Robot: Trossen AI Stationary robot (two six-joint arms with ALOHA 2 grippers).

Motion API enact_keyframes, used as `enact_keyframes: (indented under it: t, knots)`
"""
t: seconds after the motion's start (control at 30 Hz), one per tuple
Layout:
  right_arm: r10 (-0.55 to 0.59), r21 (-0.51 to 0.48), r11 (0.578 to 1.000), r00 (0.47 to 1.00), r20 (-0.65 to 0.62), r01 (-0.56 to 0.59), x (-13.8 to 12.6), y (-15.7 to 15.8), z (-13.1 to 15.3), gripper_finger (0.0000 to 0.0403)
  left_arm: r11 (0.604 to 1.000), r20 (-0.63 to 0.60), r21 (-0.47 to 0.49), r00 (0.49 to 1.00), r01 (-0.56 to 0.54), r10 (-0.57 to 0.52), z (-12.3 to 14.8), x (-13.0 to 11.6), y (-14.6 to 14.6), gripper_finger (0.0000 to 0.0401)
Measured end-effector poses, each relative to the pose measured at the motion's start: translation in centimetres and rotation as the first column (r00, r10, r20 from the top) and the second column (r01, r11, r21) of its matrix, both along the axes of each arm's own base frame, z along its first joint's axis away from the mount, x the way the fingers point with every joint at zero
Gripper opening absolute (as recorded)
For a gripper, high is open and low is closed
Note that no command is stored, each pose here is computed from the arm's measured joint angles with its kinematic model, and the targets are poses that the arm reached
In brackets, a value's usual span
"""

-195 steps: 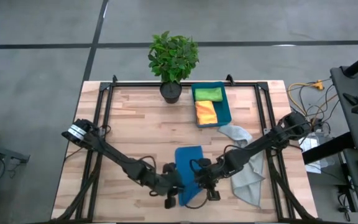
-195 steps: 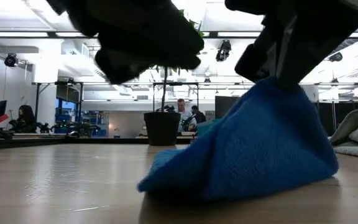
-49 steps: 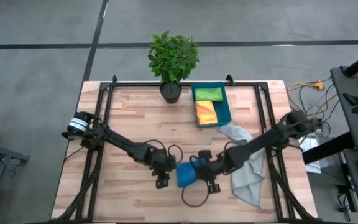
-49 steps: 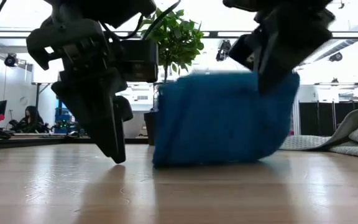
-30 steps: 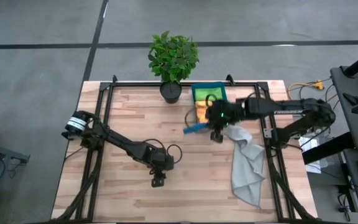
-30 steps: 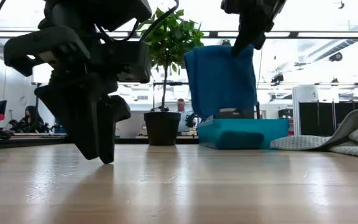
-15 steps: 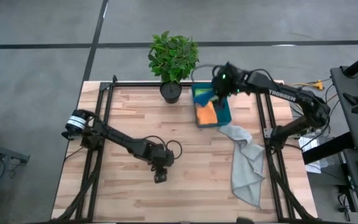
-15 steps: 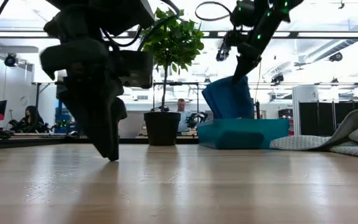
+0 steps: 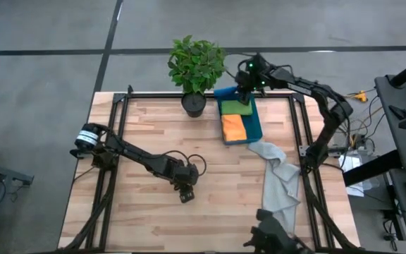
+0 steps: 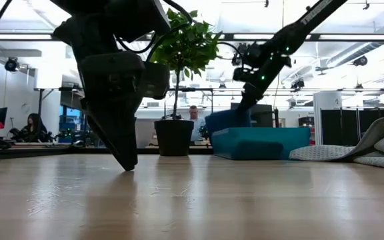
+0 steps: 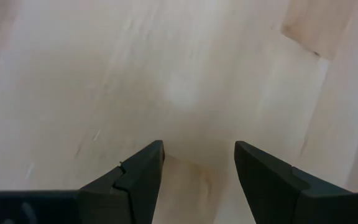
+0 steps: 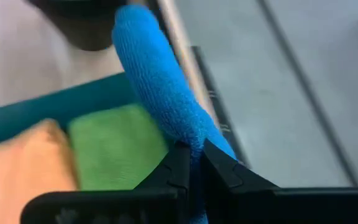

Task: Fold microfiber towels
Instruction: Put the blue microfiber towel in the blue bin

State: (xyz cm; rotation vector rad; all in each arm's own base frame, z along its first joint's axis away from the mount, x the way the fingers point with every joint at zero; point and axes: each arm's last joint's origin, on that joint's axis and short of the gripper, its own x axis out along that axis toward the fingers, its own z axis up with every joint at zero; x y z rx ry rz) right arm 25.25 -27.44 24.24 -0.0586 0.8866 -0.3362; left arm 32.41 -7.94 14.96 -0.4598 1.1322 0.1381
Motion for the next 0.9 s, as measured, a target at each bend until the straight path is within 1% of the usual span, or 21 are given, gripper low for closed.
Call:
enact_keyframes:
  t: [0.07, 0.2, 0.33, 0.43, 0.53, 0.77, 0.9]
  knots:
    - [0.039, 0.048, 0.998, 0.999, 0.016, -0.039, 0.4, 0.0, -0.8, 0.0012, 1.0, -0.002, -0.004, 1.0, -0.017, 0.017, 0.0, 0.0, 0.1, 0.0189]
    - [0.07, 0.082, 0.994, 0.997, -0.019, -0.068, 0.4, 0.2, -1.8, 0.0012, 0.999, -0.006, -0.012, 0.999, -0.05, 0.05, 0.0, 0.0, 0.2, 0.0189]
    - [0.096, 0.076, 0.993, 0.995, -0.038, -0.093, 0.1, 0.5, -1.4, 0.0012, 0.997, -0.005, 0.001, 0.997, -0.082, 0.082, 0.0, 0.0, 0.3, 0.0189]
    - [0.113, 0.093, 0.99, 0.992, -0.064, -0.107, -0.4, 1.2, -0.9, 0.0012, 0.996, -0.005, 0.005, 0.996, -0.091, 0.091, 0.0, 0.1, 0.6, 0.0189]
    - [0.147, 0.118, 0.984, 0.985, -0.086, -0.136, -0.8, 1.9, -1.2, 0.0012, 0.995, -0.006, 0.006, 0.995, -0.098, 0.098, -0.1, 0.1, 0.8, 0.0189]
    - [0.244, 0.188, 0.958, 0.959, -0.143, -0.216, -1.0, 4.3, -4.1, 0.0012, 0.996, -0.002, 0.019, 0.996, -0.092, 0.092, -0.1, 0.2, 1.1, 0.0189]
    - [0.272, 0.166, 0.955, 0.95, -0.15, -0.247, -1.1, 5.1, -5.9, 0.0012, 0.996, -0.002, 0.019, 0.996, -0.092, 0.092, -0.1, 0.2, 1.1, 0.0189]
